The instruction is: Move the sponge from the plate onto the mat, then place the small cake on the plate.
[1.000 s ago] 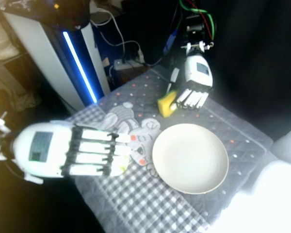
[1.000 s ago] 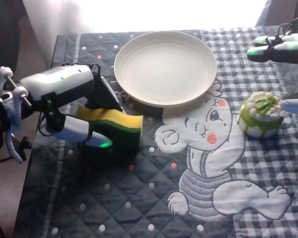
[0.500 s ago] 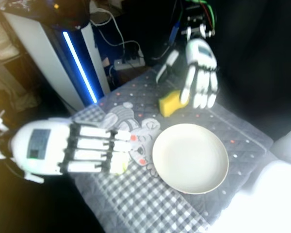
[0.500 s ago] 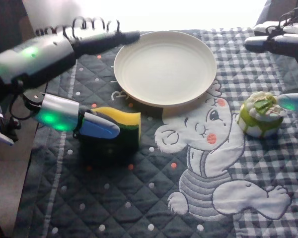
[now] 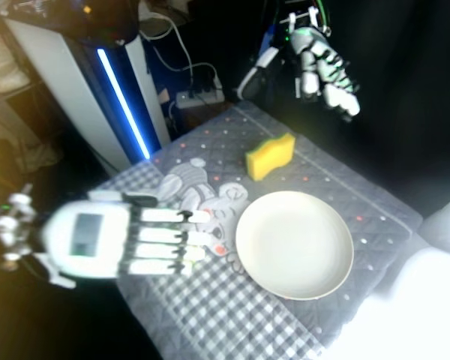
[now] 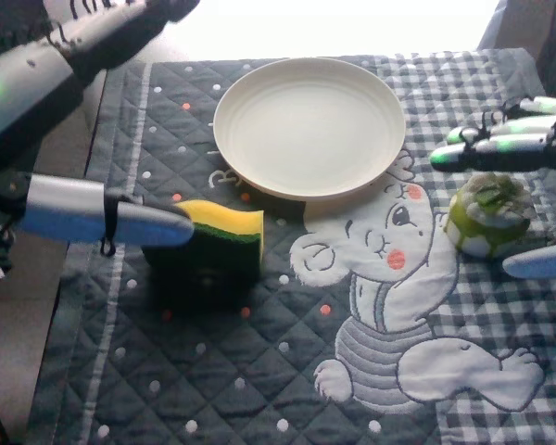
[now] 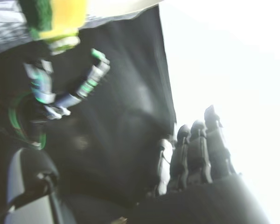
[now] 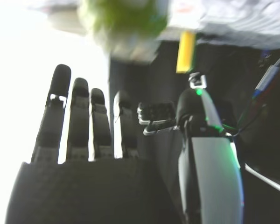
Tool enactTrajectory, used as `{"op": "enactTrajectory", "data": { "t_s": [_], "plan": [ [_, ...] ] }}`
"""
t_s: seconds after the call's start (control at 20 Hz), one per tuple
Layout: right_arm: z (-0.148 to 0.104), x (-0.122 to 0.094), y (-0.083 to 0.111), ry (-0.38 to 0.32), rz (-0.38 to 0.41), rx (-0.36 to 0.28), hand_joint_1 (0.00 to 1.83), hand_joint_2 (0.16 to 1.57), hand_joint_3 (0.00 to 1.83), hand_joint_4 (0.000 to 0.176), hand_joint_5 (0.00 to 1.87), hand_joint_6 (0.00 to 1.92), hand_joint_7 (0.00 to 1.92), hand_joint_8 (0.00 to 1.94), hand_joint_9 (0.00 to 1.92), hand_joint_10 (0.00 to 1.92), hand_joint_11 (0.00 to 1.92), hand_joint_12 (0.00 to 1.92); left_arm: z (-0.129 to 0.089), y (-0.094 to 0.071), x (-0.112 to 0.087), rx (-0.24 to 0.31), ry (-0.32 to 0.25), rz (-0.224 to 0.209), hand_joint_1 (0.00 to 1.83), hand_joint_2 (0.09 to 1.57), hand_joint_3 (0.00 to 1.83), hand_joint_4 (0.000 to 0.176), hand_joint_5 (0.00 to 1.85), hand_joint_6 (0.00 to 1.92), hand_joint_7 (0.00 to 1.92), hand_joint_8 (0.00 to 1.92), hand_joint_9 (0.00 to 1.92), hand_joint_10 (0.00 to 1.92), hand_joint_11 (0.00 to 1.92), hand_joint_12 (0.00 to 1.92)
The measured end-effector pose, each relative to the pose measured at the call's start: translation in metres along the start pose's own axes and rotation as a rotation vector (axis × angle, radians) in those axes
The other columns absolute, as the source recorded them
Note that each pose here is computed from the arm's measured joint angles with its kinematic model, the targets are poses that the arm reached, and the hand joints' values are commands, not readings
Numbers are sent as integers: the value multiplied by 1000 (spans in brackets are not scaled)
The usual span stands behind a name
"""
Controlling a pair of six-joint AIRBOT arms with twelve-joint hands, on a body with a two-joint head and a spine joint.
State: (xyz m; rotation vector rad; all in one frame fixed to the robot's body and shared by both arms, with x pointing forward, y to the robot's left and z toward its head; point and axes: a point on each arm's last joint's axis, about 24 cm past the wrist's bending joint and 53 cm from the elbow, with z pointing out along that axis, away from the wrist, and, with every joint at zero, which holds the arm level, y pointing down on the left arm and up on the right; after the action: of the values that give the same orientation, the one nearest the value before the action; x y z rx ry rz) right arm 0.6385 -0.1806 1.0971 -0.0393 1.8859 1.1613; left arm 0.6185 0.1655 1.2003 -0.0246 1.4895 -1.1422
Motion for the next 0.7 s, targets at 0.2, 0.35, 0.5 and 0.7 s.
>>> {"op": "enactTrajectory", "data": {
  "t_s": [0.2,0.35,0.5,0.7],
  "plan": [
    [5,6,-16,21,6,50,1056,944,2,111,368,5,298,7,440,22,122,1204,-6,7,3,-23,-1,-13,873,791,0,85,80,4,47,2,39,4,14,251],
    [12,12,-16,28,13,45,1260,968,1,0,692,9,782,24,883,353,613,1319,-8,11,1,-35,-12,-21,877,778,0,78,90,1,73,2,67,5,0,492],
    [14,4,-15,1,30,34,1254,1133,2,0,923,1017,940,1112,977,1491,937,1771,-9,12,2,-40,-8,-21,866,790,2,77,91,0,68,1,66,2,0,514],
    [19,4,-15,12,8,39,1150,1157,1,0,902,1088,741,1843,958,1920,1070,1921,-9,15,6,-49,-3,-29,902,762,0,72,112,6,74,3,63,2,0,465]
  ]
}}
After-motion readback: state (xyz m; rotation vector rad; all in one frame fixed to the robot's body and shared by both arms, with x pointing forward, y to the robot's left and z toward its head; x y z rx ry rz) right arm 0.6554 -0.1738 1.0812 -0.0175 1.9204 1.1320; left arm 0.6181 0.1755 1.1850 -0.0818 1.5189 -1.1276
